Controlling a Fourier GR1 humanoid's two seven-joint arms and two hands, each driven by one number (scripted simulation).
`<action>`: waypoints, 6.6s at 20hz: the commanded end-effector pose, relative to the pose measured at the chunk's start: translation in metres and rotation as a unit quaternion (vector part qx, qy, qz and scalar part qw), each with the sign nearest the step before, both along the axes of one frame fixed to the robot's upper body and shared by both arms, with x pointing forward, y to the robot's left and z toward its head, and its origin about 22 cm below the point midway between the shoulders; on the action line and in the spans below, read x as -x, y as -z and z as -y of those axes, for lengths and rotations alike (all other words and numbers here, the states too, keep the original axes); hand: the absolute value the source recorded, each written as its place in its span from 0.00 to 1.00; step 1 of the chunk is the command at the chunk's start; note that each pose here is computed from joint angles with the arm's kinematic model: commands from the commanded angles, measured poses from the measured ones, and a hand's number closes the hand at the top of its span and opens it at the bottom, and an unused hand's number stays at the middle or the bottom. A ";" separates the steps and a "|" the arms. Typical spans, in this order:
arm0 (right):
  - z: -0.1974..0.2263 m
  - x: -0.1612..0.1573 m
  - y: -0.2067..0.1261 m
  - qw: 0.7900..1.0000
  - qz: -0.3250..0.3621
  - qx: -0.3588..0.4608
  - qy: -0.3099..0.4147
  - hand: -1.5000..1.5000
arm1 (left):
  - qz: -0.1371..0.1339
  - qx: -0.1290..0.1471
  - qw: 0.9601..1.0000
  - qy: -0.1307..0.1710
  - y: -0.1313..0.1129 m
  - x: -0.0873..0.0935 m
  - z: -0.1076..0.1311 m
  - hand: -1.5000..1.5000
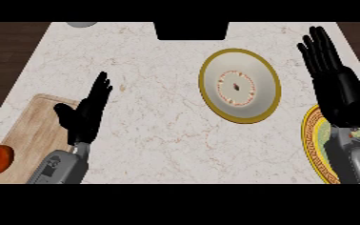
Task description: Pick the bell pepper from the plate and place it in the bowl
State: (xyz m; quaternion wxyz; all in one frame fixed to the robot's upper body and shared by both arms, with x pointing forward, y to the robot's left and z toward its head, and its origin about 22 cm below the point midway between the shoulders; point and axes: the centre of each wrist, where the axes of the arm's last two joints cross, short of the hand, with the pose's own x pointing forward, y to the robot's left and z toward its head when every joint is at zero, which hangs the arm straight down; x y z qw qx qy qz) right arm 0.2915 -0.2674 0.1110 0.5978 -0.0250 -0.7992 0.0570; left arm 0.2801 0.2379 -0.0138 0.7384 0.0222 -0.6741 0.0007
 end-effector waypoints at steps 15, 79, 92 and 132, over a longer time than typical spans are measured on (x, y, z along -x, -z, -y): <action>0.101 0.168 0.104 0.862 0.039 0.338 0.377 0.00 | 0.014 0.072 0.990 0.117 -0.036 0.012 0.030 0.50; 0.118 0.078 0.110 0.638 -0.468 0.435 0.431 0.00 | 0.008 0.069 0.987 0.142 -0.024 0.027 0.051 0.50; 0.128 0.076 0.138 0.654 -0.413 0.478 0.415 1.00 | -0.002 0.065 0.988 0.143 -0.039 0.038 0.032 0.50; -0.265 0.021 -0.042 0.749 -0.143 0.537 0.362 1.00 | -0.006 0.060 0.982 0.177 -0.034 0.007 0.052 0.50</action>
